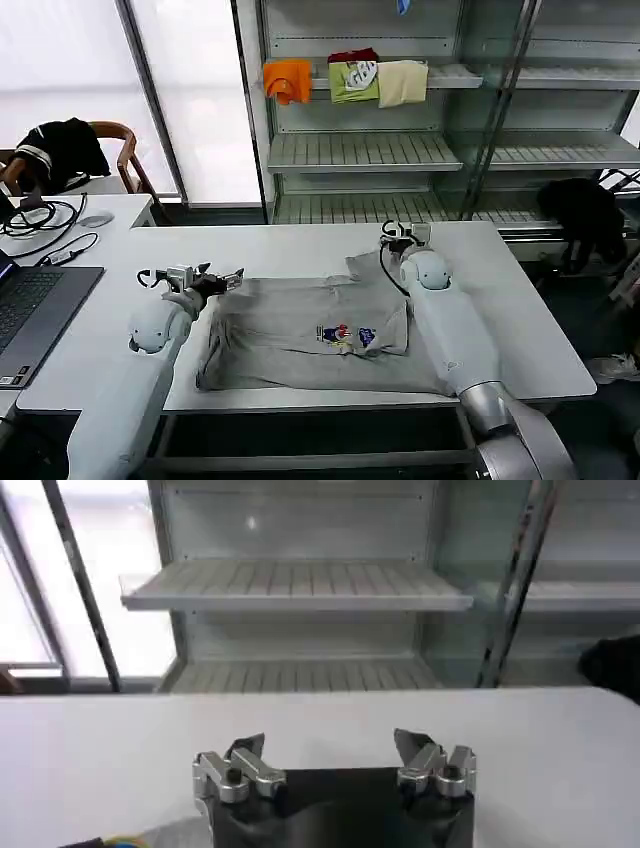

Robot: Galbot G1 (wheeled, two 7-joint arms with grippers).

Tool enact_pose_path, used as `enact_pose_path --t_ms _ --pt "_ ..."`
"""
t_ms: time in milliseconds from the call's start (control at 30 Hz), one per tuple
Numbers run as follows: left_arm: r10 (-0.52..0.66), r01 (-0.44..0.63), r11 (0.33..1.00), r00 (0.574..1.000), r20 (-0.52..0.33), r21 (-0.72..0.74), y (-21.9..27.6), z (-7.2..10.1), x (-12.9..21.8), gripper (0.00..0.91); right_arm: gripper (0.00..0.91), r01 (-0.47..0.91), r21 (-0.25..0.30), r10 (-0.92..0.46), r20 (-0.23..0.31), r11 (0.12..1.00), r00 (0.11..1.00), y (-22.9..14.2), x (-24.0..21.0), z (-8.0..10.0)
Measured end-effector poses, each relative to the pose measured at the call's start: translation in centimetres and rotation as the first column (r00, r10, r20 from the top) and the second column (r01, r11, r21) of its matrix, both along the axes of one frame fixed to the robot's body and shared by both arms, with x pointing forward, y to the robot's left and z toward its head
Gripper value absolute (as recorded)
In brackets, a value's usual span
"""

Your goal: Fold and organize the clothes.

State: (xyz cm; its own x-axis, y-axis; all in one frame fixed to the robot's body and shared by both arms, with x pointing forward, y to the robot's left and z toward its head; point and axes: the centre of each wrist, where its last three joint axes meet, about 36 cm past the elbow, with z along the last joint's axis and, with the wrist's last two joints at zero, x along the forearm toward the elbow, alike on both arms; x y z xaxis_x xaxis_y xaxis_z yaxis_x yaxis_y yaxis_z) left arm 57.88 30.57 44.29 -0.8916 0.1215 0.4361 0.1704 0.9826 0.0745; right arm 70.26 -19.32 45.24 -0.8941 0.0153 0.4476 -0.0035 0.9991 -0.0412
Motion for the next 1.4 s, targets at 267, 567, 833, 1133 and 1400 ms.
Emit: enact_pose_path --t_ms 267,567,833,1133,1400 --pt "0.004 -0.003 1.0 1.0 -0.026 0.011 0.1 -1.0 -0.2 0.907 0.907 -0.007 -0.009 0.007 -0.032 1.0 0.999 0.9 0.2 -1.2" --pt "0.008 -0.007 1.0 0.999 -0.045 0.023 0.6 -1.8 -0.6 0.907 0.907 -0.007 -0.025 0.006 -0.048 1.0 0.999 1.4 0.0 -1.9" --pt "-0.005 0.006 1.0 0.999 -0.049 0.017 0.0 -2.1 -1.0 0.504 0.907 0.002 -0.038 -0.005 -0.067 0.999 0.998 1.0 -0.5 -2.4" --pt "-0.026 0.026 1.0 0.998 -0.054 0.011 -0.7 -2.5 -1.2 0.02 0.0 0.011 -0.045 -0.014 -0.073 0.999 0.997 1.0 -1.2 -2.8" --pt "-0.025 0.025 1.0 0.998 -0.061 0.003 -0.6 -2.8 -1.4 0.01 0.0 0.019 -0.041 -0.022 -0.074 0.999 0.997 0.6 -2.1 -3.5"
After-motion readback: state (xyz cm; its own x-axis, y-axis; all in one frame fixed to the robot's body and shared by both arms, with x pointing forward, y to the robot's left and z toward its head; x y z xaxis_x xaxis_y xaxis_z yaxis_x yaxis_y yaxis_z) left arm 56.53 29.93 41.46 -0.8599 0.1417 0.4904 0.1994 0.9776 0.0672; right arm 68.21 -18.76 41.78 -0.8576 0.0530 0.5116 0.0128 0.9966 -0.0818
